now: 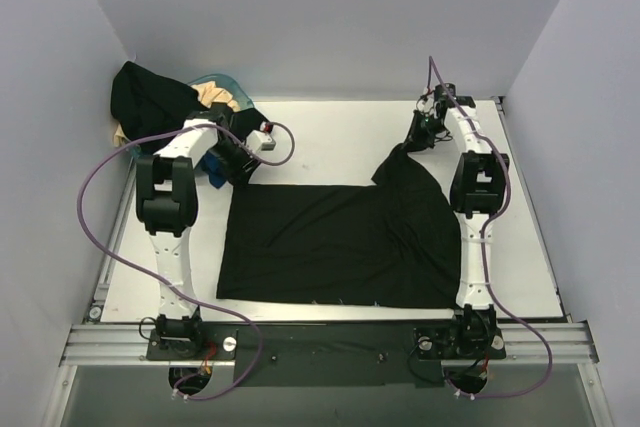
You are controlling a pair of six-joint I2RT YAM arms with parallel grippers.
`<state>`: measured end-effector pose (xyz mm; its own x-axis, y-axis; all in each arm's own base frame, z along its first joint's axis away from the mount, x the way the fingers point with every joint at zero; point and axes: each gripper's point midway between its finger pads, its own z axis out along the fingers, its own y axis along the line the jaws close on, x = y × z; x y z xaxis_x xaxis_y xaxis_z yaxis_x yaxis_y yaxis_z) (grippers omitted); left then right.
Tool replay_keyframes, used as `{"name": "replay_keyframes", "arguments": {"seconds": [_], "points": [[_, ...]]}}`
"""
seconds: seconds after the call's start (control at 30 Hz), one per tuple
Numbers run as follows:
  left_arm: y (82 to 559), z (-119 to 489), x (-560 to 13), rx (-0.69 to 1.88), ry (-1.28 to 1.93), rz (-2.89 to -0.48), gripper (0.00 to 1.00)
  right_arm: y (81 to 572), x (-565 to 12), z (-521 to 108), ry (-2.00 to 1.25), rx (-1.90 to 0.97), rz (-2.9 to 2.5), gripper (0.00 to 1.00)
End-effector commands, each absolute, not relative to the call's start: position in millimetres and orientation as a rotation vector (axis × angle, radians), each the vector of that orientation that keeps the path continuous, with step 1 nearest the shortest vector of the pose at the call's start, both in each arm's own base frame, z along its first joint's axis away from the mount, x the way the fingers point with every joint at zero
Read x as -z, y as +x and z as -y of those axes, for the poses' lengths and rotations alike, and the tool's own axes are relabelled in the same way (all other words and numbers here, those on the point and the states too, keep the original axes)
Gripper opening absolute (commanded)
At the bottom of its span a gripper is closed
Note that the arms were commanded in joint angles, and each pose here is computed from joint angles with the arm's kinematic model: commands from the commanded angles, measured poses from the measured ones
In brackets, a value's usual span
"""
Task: Fold and stack the t-shirts
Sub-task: Grap the side of the flattened tshirt furthest away from the robot with both arms, then fold the other side of the tshirt into a rectangle
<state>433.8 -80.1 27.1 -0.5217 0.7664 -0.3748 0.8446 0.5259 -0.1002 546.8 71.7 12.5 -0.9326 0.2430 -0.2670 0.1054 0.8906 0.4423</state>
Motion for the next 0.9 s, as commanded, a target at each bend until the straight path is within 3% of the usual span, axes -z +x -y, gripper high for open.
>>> {"name": "replay_keyframes", "arguments": {"seconds": [0.0, 0.03, 0.1, 0.13, 0.2, 0.3, 0.47, 0.67, 0.87], "points": [[424.9, 78.9, -29.1, 0.399, 1.526, -2.448, 0.50, 546.2, -44.4, -74.4, 0.189, -0.614, -2.680, 0.00], [423.8, 77.2, -25.1, 0.401, 1.555, -2.449, 0.48, 551.6, -64.6, -75.7, 0.165, -0.621, -2.626, 0.00], [418.5, 74.7, -19.9, 0.403, 1.602, -2.466, 0.33, 552.1, -89.3, -80.5, 0.127, -0.656, -2.574, 0.00], [417.9, 73.0, -19.6, 0.382, 1.615, -2.476, 0.15, 550.4, -95.4, -84.4, 0.106, -0.682, -2.563, 0.00], [419.7, 74.4, -27.5, 0.382, 1.591, -2.481, 0.00, 542.3, -124.3, -84.4, 0.069, -0.682, -2.523, 0.00], [417.5, 81.5, -53.2, 0.401, 1.566, -2.432, 0.00, 517.1, -142.7, -83.2, 0.013, -0.666, -2.517, 0.00], [398.6, 77.1, -94.8, 0.299, 1.592, -2.306, 0.00, 421.9, -154.6, -78.3, 0.027, -0.664, -2.610, 0.00], [365.9, 57.9, -130.2, 0.174, 1.657, -2.232, 0.00, 310.2, -153.6, -35.8, 0.245, -0.610, -2.688, 0.00], [311.7, 53.6, -127.8, 0.242, 1.746, -2.260, 0.00, 246.9, -130.7, -37.3, 0.481, -0.650, -2.755, 0.00]]}}
